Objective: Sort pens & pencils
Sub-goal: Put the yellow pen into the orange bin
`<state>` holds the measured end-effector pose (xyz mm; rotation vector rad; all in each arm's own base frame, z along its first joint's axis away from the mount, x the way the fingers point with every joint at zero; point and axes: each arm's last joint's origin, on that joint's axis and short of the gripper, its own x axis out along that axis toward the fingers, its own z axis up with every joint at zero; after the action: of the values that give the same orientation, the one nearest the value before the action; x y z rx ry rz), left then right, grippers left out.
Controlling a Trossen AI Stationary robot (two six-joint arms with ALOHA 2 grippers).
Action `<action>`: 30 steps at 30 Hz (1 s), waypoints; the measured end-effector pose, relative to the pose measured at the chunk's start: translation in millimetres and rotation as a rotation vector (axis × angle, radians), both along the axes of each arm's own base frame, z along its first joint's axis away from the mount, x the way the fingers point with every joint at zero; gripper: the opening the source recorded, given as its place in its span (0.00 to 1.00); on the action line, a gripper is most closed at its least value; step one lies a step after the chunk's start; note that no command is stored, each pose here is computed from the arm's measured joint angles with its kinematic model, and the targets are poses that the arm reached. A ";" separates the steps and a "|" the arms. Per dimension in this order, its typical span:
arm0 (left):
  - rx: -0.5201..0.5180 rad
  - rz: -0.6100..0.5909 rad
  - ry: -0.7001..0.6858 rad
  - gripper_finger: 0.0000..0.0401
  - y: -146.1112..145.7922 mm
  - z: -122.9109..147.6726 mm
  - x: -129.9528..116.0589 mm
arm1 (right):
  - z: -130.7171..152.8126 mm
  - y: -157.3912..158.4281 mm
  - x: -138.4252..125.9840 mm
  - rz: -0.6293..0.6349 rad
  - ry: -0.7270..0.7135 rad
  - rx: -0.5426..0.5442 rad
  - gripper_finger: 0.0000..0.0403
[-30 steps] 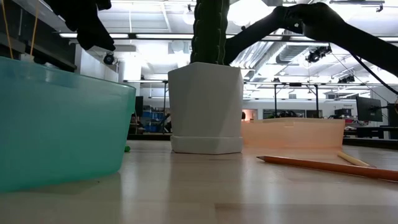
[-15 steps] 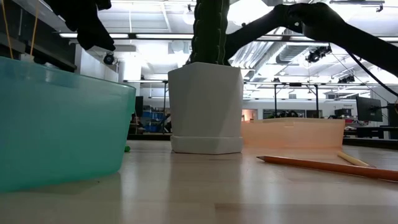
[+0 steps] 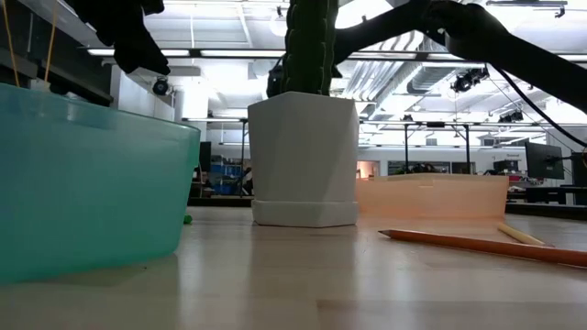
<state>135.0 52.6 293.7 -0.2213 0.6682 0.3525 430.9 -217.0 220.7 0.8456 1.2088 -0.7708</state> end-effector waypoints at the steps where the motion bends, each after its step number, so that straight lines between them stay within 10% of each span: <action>1: 0.002 -0.001 0.001 0.27 0.0 -0.1 -0.1 | 1.5 0.5 -1.6 0.001 0.017 -0.002 0.12; 30: 0.004 -0.009 0.050 0.27 -0.9 -3.4 -2.8 | 7.7 7.2 -0.8 0.020 0.004 0.036 0.12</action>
<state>132.2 51.7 290.3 -0.2059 0.7171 0.3513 430.1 -209.8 228.5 0.8603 1.2362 -0.7374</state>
